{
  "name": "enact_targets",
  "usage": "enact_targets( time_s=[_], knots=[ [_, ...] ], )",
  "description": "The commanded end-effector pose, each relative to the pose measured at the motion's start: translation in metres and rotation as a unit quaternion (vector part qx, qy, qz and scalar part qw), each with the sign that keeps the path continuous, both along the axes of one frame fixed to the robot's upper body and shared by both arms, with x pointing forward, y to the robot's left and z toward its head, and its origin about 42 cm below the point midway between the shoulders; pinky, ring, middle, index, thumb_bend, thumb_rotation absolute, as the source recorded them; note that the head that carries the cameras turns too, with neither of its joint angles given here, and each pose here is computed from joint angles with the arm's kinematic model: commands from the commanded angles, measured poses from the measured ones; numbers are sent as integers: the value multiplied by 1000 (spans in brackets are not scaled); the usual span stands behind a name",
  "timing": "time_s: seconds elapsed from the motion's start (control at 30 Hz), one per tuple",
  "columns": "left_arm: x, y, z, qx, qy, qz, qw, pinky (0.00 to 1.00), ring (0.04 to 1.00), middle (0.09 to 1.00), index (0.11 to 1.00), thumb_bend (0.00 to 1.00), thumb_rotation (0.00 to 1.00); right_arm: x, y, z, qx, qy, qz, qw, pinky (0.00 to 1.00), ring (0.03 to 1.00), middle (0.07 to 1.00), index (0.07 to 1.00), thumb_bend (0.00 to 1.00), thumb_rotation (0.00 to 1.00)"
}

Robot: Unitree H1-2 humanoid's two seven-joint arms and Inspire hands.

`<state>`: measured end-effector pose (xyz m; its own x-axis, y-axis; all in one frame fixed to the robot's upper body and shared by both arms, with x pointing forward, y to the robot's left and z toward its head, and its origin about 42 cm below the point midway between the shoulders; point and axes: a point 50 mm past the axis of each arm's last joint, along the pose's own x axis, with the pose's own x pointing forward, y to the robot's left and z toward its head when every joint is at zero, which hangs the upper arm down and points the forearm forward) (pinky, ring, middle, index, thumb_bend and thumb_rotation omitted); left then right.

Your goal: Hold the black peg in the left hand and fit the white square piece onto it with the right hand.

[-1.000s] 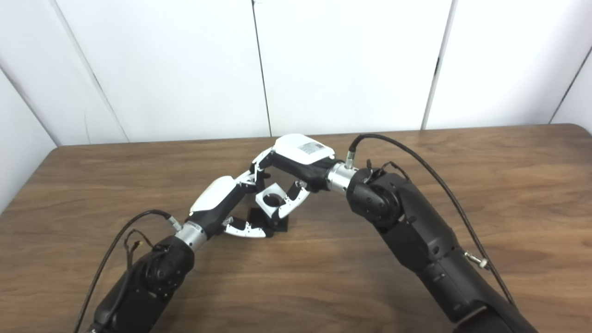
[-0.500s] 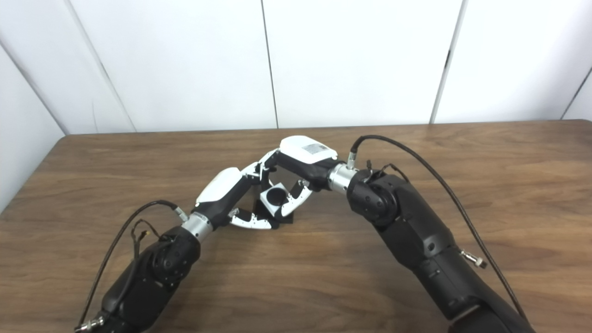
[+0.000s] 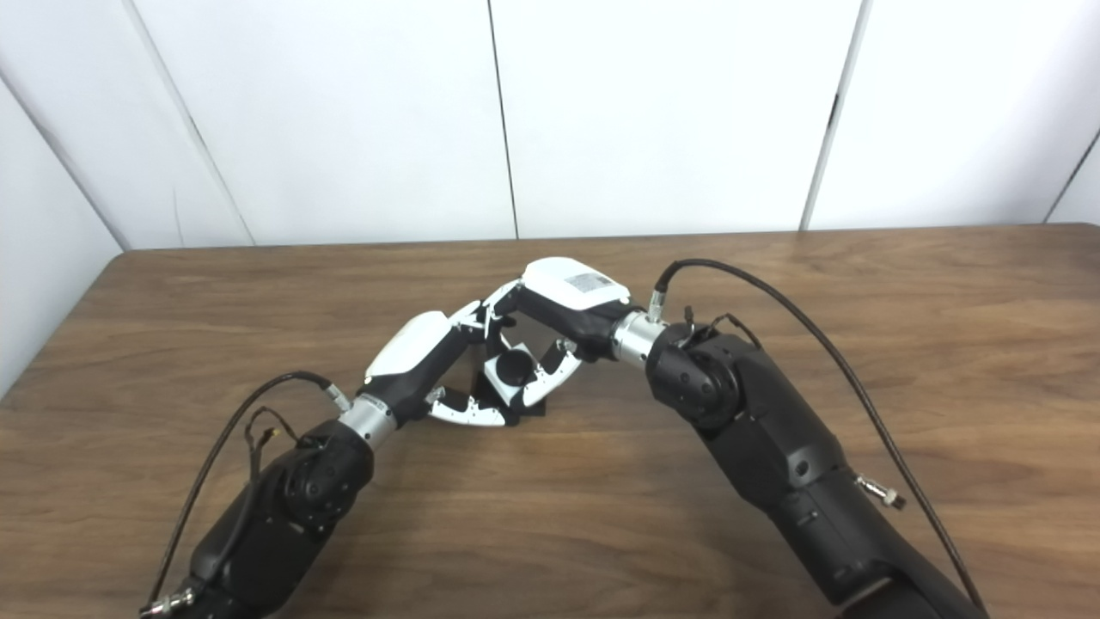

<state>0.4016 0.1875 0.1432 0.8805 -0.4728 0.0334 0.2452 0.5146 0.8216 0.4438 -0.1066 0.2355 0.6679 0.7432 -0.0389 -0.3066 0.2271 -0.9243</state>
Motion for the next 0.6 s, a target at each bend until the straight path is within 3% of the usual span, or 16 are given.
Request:
enact_targets(
  time_s=[0.0,0.13,0.57],
  knots=[
    [-1,1,-3,21,6,-4,1000,939,980,918,490,522,74,4,2,24,6,-15,-6,1000,901,914,926,918,914,397],
    [-1,1,-3,26,5,-3,1000,932,977,919,491,522,75,6,-5,26,1,-13,-25,1000,891,940,984,995,996,458],
    [0,1,-4,25,7,-3,1000,937,976,919,490,522,75,11,-29,31,5,-29,-53,998,917,948,996,1000,1000,545]
  ],
)
